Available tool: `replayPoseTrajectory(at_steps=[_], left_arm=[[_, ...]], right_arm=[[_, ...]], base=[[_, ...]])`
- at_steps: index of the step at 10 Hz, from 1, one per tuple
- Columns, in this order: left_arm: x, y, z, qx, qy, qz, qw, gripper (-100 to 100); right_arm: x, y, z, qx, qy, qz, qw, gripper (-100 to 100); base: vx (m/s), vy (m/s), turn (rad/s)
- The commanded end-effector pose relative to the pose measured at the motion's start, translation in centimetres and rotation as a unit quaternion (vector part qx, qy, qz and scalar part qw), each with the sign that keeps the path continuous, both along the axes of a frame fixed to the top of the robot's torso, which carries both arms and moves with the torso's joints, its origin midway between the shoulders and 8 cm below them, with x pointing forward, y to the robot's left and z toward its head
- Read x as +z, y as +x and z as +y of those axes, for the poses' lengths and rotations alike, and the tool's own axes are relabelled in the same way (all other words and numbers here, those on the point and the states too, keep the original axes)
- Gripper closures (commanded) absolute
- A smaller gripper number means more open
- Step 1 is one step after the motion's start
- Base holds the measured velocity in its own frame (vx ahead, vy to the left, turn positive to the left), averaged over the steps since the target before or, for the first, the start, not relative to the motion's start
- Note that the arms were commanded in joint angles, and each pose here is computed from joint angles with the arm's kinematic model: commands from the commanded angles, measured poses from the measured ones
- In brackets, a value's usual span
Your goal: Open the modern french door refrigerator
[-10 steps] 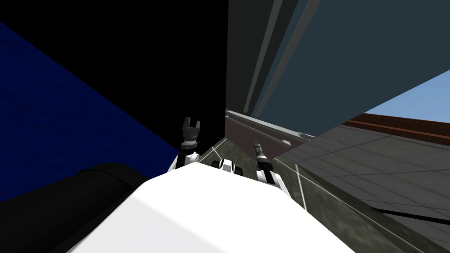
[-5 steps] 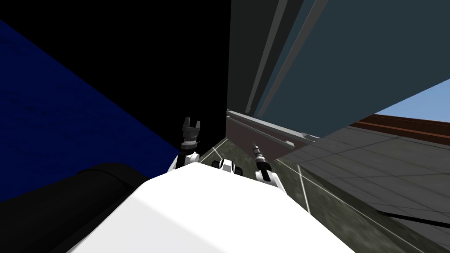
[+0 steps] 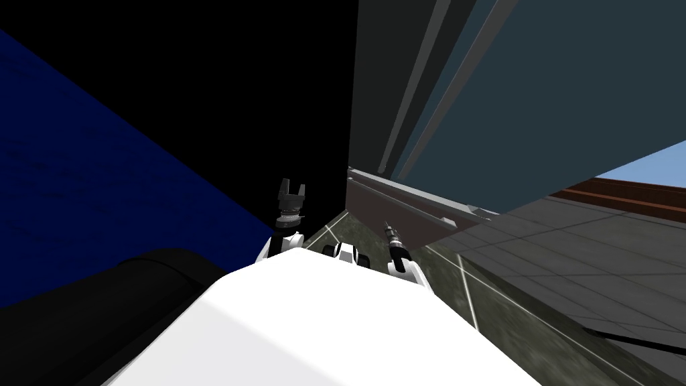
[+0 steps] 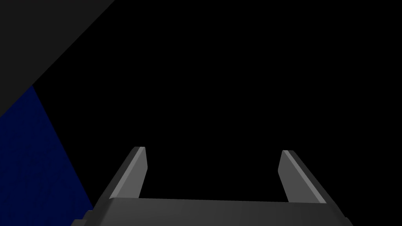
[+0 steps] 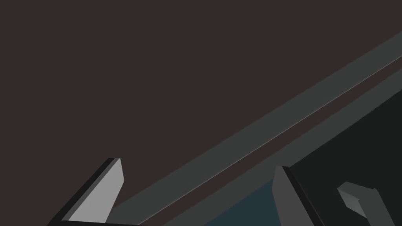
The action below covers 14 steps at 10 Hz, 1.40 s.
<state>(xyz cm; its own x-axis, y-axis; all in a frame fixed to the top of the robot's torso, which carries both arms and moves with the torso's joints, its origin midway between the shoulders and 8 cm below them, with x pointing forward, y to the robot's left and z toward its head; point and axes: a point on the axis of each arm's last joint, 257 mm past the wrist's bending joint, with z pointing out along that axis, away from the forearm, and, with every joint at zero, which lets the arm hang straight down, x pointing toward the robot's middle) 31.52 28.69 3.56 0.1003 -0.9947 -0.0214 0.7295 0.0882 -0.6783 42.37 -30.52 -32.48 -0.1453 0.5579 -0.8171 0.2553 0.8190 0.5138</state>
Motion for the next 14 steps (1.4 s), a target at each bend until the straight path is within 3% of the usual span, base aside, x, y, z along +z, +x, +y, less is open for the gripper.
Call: replayPoseTrajectory(at_steps=[1,2,3,4,6,7,9,10,11,12,13,14], left_arm=[[0.0,0.0,0.0,0.0,0.0,0.0,1.0,0],[0.0,0.0,0.0,0.0,0.0,0.0,1.0,0],[0.0,0.0,0.0,0.0,0.0,0.0,1.0,0],[0.0,0.0,0.0,0.0,0.0,0.0,1.0,0],[0.0,0.0,0.0,0.0,0.0,0.0,1.0,0],[0.0,0.0,0.0,0.0,0.0,0.0,1.0,0],[0.0,0.0,0.0,0.0,0.0,0.0,1.0,0],[0.0,0.0,0.0,0.0,0.0,0.0,1.0,0],[0.0,0.0,0.0,0.0,0.0,0.0,1.0,0],[0.0,0.0,0.0,0.0,0.0,0.0,1.0,0],[0.0,0.0,0.0,0.0,0.0,0.0,1.0,0],[0.0,0.0,0.0,0.0,0.0,0.0,1.0,0]], right_arm=[[-1.3,-0.7,-1.0,-0.01,-0.033,0.023,0.9992,-100],[-3.4,-1.3,-1.9,-0.021,-0.059,0.054,0.9966,-100],[-3.4,-1.4,-2.3,-0.025,-0.073,0.058,0.9953,-100],[-5.1,-1.9,-2.9,-0.03,-0.096,0.083,0.9915,-100],[-5.1,-2.2,-3.8,-0.039,-0.121,0.091,0.9877,-100],[-6.8,-3.0,-4.8,-0.049,-0.147,0.119,0.9808,-100],[-6.6,-3.0,-5.3,-0.053,-0.166,0.121,0.9772,-100],[-7.9,-3.8,-6.2,-0.061,-0.195,0.146,0.9679,-100],[-7.7,-3.9,-6.8,-0.066,-0.212,0.149,0.9638,-100],[-8.8,-4.4,-7.4,-0.069,-0.235,0.168,0.9548,-100],[-8.5,-4.7,-8.2,-0.078,-0.253,0.173,0.9487,-100],[-9.3,-5.2,-8.7,-0.079,-0.279,0.189,0.9381,-100]], base=[[0.012,0.019,-0.001],[0.032,0.038,0.034],[0.028,0.046,0.02],[0.035,0.071,0.041],[0.024,0.042,0.008],[0.041,0.042,0.039],[0.024,0.026,0.016],[0.026,0.036,0.05],[0.04,0.043,0.028],[0.067,0.045,0.055],[0.057,0.04,0.029],[0.054,0.048,0.052]])
